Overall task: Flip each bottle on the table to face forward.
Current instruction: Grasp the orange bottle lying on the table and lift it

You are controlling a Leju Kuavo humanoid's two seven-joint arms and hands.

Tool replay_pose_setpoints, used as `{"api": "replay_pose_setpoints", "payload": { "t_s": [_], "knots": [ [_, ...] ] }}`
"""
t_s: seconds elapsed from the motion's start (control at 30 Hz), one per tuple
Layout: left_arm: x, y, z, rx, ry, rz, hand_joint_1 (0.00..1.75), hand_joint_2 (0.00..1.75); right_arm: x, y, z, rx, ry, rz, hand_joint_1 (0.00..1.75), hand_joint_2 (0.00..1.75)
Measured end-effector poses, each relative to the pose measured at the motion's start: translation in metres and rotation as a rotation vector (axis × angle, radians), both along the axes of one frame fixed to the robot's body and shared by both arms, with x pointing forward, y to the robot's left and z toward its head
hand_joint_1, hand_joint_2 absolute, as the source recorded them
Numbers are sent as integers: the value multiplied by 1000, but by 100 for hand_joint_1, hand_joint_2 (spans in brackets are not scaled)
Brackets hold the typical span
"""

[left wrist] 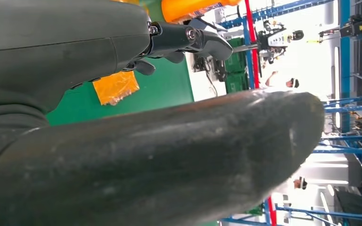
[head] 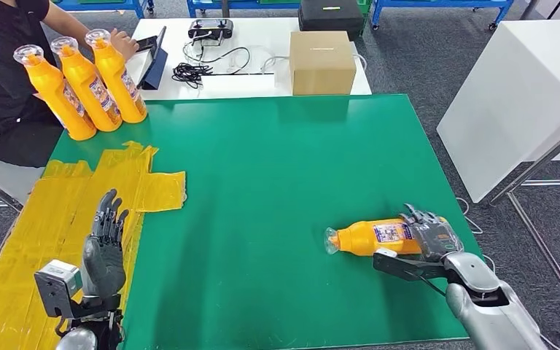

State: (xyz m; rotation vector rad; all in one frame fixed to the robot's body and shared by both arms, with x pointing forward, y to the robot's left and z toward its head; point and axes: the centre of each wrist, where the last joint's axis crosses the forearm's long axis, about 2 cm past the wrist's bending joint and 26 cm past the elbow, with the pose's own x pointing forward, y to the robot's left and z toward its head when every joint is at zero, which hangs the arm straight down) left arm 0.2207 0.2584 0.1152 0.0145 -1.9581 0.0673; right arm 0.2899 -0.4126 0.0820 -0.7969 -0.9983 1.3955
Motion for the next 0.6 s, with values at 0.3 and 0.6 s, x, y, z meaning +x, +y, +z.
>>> {"api": "replay_pose_setpoints", "payload": {
  "t_s": [0.3, 0.6],
  "knots": [
    [3, -1, -4, 0, 5, -14, 0, 0, -2, -12, 0, -25, 72, 49, 175, 175],
    [3, -1, -7, -29, 23, -39, 0, 0, -7, -16, -1, 56, 80, 32, 175, 175]
  ]
}}
